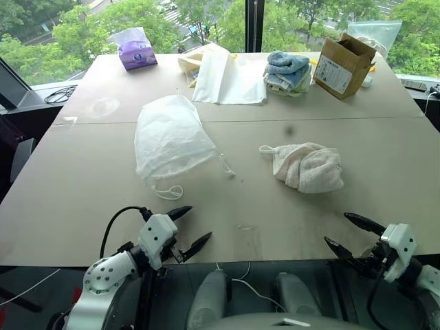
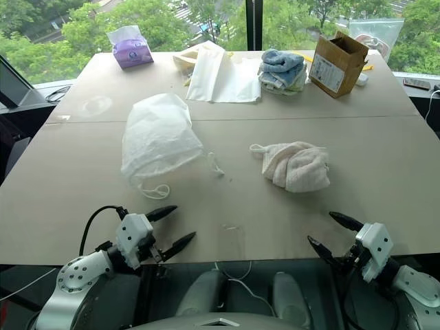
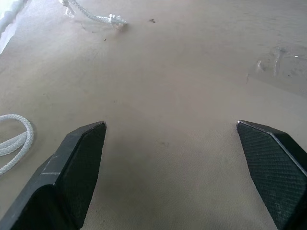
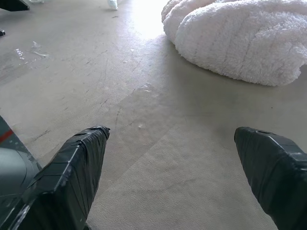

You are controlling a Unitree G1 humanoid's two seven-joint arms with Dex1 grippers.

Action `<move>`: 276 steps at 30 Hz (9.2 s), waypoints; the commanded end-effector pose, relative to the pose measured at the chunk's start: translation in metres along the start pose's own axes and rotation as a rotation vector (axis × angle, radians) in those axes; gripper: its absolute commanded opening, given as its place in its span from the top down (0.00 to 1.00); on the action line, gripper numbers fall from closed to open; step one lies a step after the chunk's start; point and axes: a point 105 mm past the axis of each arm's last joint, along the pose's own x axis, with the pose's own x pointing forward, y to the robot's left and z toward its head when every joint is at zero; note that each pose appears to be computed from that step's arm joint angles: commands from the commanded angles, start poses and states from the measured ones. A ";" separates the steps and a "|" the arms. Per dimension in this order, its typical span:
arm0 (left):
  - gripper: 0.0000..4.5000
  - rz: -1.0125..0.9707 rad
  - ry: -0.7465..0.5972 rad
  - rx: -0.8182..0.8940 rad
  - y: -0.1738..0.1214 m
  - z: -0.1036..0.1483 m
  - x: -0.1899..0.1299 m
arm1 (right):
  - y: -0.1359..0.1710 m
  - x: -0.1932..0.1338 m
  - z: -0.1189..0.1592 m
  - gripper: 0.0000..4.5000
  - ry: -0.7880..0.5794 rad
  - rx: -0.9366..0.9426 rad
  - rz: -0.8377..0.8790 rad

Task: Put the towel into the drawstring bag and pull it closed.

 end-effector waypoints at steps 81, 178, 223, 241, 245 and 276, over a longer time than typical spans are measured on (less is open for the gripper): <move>0.99 0.681 0.006 0.813 0.158 0.084 0.013 | 0.030 0.055 0.111 0.00 -0.428 -0.082 0.152; 1.00 0.534 -0.193 -0.127 0.156 0.161 0.087 | 0.012 0.132 0.175 1.00 -0.368 0.468 0.234; 1.00 0.090 -0.217 -0.530 0.097 0.186 0.108 | 0.065 0.241 0.152 1.00 -0.305 0.484 0.195; 1.00 0.067 -0.209 -0.553 0.088 0.181 0.111 | 0.078 0.271 0.131 1.00 -0.137 -0.408 0.221; 1.00 0.083 -0.207 -0.559 0.091 0.178 0.110 | 0.064 0.270 0.135 1.00 -0.158 -0.676 0.142; 1.00 -0.193 -0.219 -0.593 0.047 0.185 0.101 | 0.021 0.255 0.199 1.00 -0.489 1.241 0.255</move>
